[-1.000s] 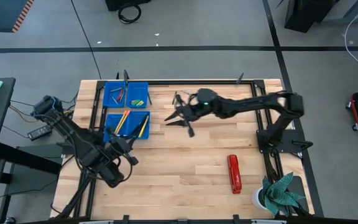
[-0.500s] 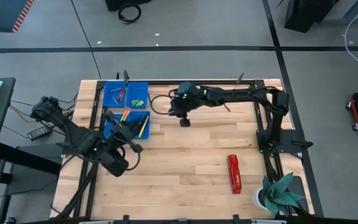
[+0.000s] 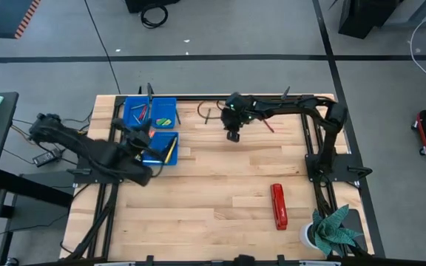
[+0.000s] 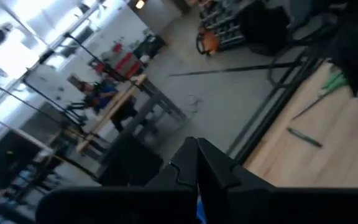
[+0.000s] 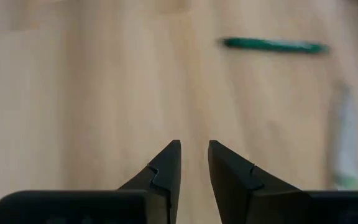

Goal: Sort crayons/erasers/pens/pencils in bins
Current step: Put the red crayon into the top left blue bin

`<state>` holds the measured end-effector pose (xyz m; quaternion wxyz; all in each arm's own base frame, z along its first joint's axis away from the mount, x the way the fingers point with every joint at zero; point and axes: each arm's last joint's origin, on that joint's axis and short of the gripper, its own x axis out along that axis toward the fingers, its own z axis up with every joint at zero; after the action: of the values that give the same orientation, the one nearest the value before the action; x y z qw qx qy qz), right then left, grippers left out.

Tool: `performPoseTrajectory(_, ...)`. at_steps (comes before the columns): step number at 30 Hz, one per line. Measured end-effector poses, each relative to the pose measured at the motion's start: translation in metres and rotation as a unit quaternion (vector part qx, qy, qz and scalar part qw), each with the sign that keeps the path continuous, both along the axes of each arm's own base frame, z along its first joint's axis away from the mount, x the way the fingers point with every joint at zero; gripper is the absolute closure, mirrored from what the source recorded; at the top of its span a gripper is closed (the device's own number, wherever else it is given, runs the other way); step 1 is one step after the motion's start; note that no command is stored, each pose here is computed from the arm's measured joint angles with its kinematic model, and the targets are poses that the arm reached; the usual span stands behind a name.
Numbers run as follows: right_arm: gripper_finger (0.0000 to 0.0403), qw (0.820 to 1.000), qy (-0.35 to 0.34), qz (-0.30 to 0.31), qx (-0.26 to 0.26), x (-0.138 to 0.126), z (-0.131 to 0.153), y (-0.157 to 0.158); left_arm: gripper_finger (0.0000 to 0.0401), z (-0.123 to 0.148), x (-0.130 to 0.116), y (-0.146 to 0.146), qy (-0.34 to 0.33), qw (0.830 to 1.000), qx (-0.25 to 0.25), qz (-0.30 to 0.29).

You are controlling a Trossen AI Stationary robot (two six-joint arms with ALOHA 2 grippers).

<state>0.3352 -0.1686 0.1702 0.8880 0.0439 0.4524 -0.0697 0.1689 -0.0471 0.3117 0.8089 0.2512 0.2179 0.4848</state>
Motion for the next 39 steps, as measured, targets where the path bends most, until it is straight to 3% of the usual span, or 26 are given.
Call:
performPoseTrajectory(5,0.0315,0.988,0.113,-0.099,-0.033,-0.013,0.005,-0.004,0.0395,0.013,-0.023,0.011,-0.025,0.999,-0.02,-0.006)
performPoseTrajectory(9,0.0315,0.955,0.211,-0.208,-0.033,-0.027,0.017,-0.003,0.0396,0.016,-0.034,0.013,-0.043,0.998,-0.041,-0.021)
performPoseTrajectory(16,0.0315,0.919,0.31,-0.238,0.046,-0.055,0.002,0.003,0.0385,0.018,-0.018,0.008,-0.067,0.993,-0.086,-0.037)
performPoseTrajectory(18,0.0315,0.911,0.317,-0.257,0.054,-0.063,-0.001,-0.004,0.0388,0.017,-0.006,0.007,-0.063,0.993,-0.091,-0.035)
performPoseTrajectory(26,0.0315,0.891,0.312,-0.32,0.082,-0.089,-0.003,-0.037,0.0384,-0.002,0.039,0.012,0.072,0.989,-0.108,-0.069)
performPoseTrajectory(32,0.0315,0.883,0.313,-0.341,0.08,-0.099,-0.003,-0.048,0.0365,-0.01,0.043,0.017,0.097,0.988,-0.107,-0.047)
performPoseTrajectory(39,0.0315,0.885,0.321,-0.328,0.082,-0.105,-0.02,-0.042,0.0379,-0.012,0.038,0.017,0.116,0.987,-0.105,-0.043)
